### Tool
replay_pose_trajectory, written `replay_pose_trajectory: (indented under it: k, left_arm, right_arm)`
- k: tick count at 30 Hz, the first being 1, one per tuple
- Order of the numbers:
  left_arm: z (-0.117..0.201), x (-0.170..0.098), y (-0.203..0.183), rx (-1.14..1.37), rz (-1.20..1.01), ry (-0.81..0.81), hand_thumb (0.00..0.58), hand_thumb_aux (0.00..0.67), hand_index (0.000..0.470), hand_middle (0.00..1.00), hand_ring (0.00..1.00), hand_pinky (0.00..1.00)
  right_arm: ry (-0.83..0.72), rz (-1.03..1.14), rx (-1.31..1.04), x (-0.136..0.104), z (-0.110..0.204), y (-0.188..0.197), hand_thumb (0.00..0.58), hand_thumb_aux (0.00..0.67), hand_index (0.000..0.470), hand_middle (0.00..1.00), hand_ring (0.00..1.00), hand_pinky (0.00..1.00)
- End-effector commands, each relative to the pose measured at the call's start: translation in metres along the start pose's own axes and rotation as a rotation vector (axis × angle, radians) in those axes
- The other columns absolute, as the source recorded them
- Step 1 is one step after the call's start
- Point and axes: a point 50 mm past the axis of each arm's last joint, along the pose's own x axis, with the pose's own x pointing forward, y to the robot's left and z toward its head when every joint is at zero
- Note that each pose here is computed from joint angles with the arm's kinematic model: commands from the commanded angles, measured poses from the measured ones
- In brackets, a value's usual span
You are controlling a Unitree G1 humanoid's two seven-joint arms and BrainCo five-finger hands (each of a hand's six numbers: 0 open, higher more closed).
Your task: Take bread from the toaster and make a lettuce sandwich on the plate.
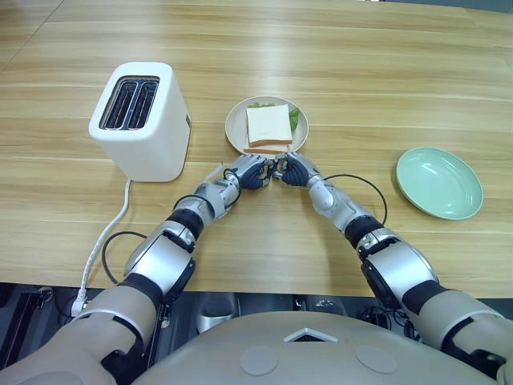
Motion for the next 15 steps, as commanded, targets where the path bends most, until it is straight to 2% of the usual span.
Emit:
replay_pose_trajectory:
  k: [1,4,5,6,11,15]
  left_arm:
    - [-0.004,-0.004,-0.007,-0.074,0.013,0.035,0.580,0.670,0.460,1.00,1.00,1.00]
    - [0.012,-0.006,0.008,-0.318,0.156,-0.133,0.580,0.670,0.460,1.00,1.00,1.00]
    - [0.016,-0.011,0.016,-0.463,0.228,-0.205,0.458,0.363,0.249,0.00,0.00,0.00]
    - [0.017,-0.015,0.022,-0.551,0.280,-0.253,0.014,0.008,0.005,0.00,0.00,0.00]
    - [0.012,-0.039,0.047,-0.748,0.505,-0.420,0.000,0.000,0.000,0.00,0.00,0.00]
    - [-0.004,-0.055,0.065,-0.850,0.715,-0.414,0.000,0.000,0.000,0.00,0.00,0.00]
  right_arm:
    - [0.165,0.063,0.084,-0.013,-0.028,0.016,0.580,0.670,0.460,1.00,1.00,1.00]
    - [0.059,0.008,0.119,-0.014,-0.021,0.012,0.580,0.670,0.460,1.00,1.00,1.00]
    - [-0.023,-0.030,0.154,-0.017,-0.015,0.009,0.265,0.176,0.121,0.00,0.00,0.00]
    - [-0.078,-0.056,0.177,-0.019,-0.012,0.006,0.000,0.000,0.000,0.00,0.00,0.00]
    - [-0.353,-0.262,0.326,-0.043,-0.001,-0.022,0.000,0.000,0.000,0.00,0.00,0.00]
    - [-0.458,-0.553,0.445,-0.067,-0.008,-0.059,0.000,0.000,0.000,0.00,0.00,0.00]
